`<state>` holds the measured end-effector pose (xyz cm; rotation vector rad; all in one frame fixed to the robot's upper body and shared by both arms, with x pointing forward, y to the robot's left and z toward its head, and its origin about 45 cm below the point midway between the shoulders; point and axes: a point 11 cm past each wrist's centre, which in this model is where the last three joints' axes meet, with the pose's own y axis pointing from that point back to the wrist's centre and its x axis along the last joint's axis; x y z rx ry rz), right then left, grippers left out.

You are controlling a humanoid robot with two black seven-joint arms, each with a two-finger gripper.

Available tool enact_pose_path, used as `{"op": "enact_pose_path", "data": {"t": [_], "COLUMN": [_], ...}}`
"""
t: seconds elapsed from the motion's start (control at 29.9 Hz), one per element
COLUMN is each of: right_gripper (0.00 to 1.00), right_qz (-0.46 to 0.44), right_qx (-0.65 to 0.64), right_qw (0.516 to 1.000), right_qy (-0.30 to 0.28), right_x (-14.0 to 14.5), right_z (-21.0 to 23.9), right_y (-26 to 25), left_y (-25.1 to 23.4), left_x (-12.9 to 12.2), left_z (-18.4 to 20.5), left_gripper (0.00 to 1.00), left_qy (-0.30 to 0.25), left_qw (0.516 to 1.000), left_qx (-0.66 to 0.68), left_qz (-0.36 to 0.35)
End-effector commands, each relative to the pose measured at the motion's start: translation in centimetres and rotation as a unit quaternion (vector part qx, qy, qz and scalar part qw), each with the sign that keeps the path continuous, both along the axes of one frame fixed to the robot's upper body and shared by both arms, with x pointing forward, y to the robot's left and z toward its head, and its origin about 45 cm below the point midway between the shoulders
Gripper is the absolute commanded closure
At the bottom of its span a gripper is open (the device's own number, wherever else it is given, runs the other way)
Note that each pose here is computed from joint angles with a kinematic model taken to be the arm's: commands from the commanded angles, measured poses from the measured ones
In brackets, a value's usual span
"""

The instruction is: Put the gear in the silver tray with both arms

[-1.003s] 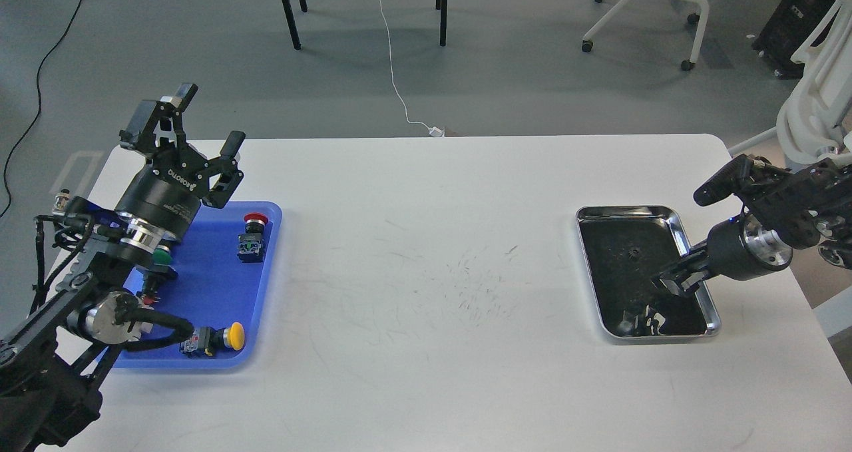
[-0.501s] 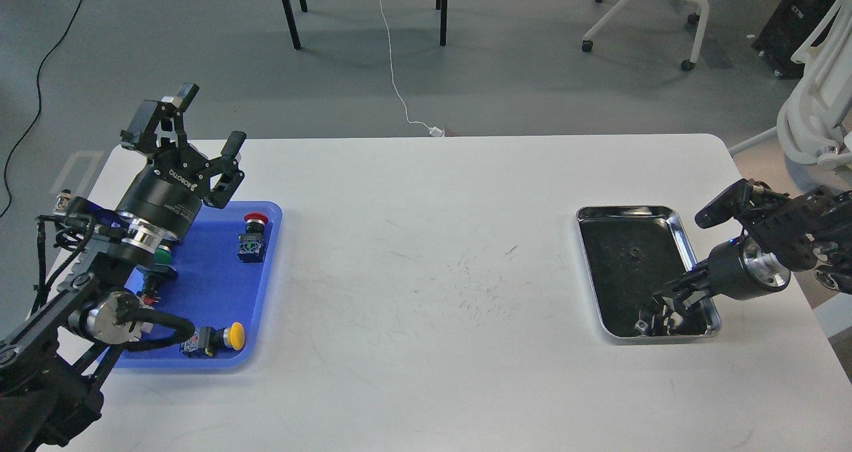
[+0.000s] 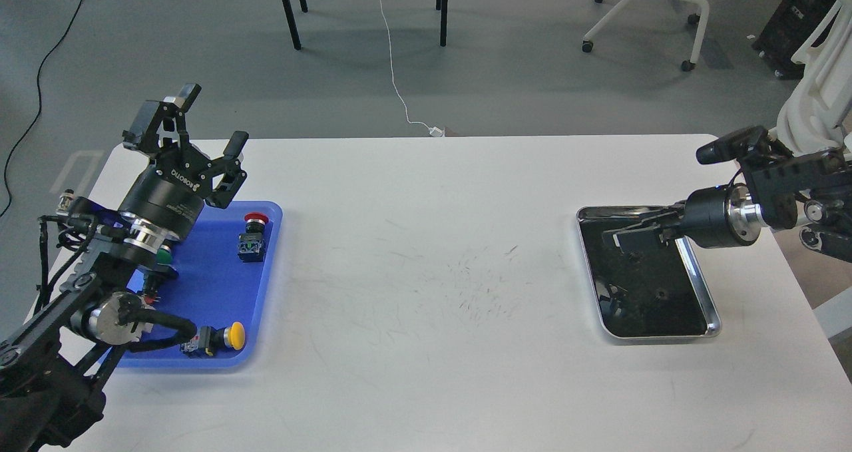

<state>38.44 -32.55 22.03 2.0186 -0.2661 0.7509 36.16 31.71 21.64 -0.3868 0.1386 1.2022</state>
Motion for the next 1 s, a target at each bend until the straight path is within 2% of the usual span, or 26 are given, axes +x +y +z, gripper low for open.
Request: {"op": "enact_pose_path", "data": {"t": [0.0,0.2,0.37,0.5,0.6,0.77,0.97], "right_gripper": [0.05,0.05,0.04,0.01,0.01,0.01,0.01], "right_qz": [-0.125,-0.304,-0.371,-0.402,-0.407,-0.397,-0.394], "right_qx": [0.187,0.445,0.558,0.608,0.619,0.595,0.617], "right_qw": [0.974,0.842,0.740,0.680,0.666,0.691,0.674], "right_qy": [0.008,0.037,0.055,0.079,0.089,0.100,0.097], "right_x": [1.5,2.6,1.8,0.3,-0.7,-2.2,-1.7], "right_z": [1.7,2.3,0.6,-2.3,-3.4,-5.0,-4.5], "right_y": [1.7,0.7,-0.2,0.7,1.1,1.9,2.4], "left_y": [-0.4,-0.8,-2.1,-2.8,-3.3,-3.9,-4.6], "left_x": [0.0,-1.0,-2.0,-2.2,-2.2,-2.2,-2.3], "left_z": [-0.1,-1.6,-3.4,-4.5,-5.1,-5.3,-5.5], "left_gripper": [0.02,0.02,0.02,0.02,0.02,0.02,0.02], "left_qy": [0.000,0.016,0.034,0.068,0.097,0.098,0.100], "left_qw": [1.000,1.000,0.999,0.997,0.995,0.994,0.994], "left_qx": [-0.007,-0.006,-0.021,-0.020,-0.015,-0.021,-0.028], "left_qz": [-0.002,-0.002,-0.004,-0.015,-0.027,-0.031,-0.035]}}
